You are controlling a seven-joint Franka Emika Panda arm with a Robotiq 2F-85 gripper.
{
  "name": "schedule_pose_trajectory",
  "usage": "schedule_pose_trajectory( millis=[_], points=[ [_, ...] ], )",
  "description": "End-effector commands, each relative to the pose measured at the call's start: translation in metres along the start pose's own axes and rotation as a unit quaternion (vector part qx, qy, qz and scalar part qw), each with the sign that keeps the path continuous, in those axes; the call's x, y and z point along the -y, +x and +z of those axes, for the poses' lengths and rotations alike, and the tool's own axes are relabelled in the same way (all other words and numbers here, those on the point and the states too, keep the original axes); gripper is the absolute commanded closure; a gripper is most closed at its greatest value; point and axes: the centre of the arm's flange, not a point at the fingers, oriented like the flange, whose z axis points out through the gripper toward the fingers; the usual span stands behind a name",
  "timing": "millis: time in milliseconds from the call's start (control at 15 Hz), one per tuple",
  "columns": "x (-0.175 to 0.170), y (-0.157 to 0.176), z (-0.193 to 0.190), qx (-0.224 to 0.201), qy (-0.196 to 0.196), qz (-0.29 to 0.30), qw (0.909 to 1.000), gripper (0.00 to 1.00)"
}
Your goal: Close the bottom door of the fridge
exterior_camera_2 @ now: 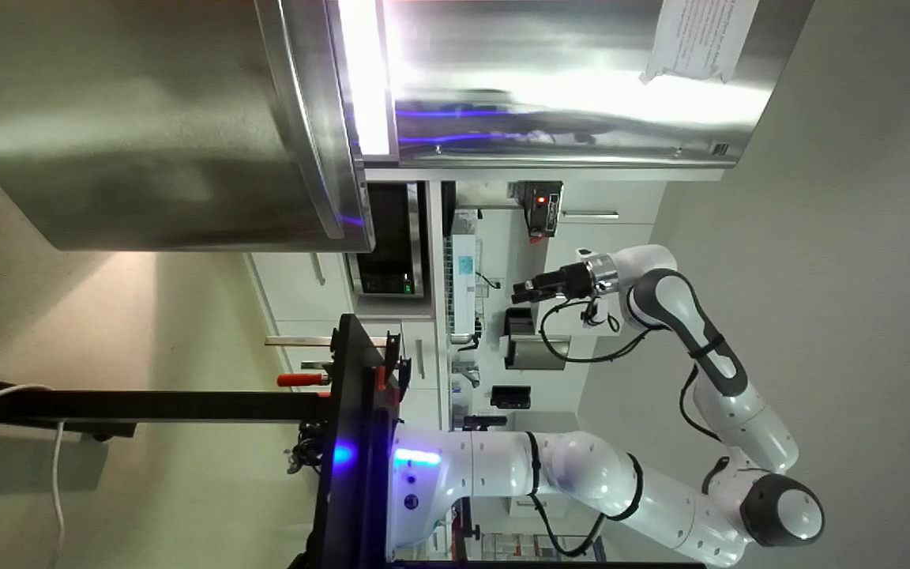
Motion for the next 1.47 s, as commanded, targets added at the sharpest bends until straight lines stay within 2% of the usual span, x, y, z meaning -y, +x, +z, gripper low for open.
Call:
schedule_pose_trajectory(
  millis=[0, 267, 533, 733, 1067, 1400],
  points=[
    [0.033, 0.031, -0.023, -0.010, -0.057, -0.081, 0.9950, 0.00],
    [0.099, 0.049, -0.030, -0.012, -0.116, -0.171, 0.9783, 0.00],
    [0.163, 0.062, -0.030, -0.030, -0.175, -0.258, 0.9497, 0.00],
    [0.210, 0.071, -0.028, -0.055, -0.224, -0.319, 0.9193, 0.00],
    [0.287, 0.084, -0.010, -0.112, -0.294, -0.412, 0.8554, 0.00],
    [0.358, 0.080, 0.013, -0.145, -0.325, -0.486, 0.7984, 0.00]
  ],
)
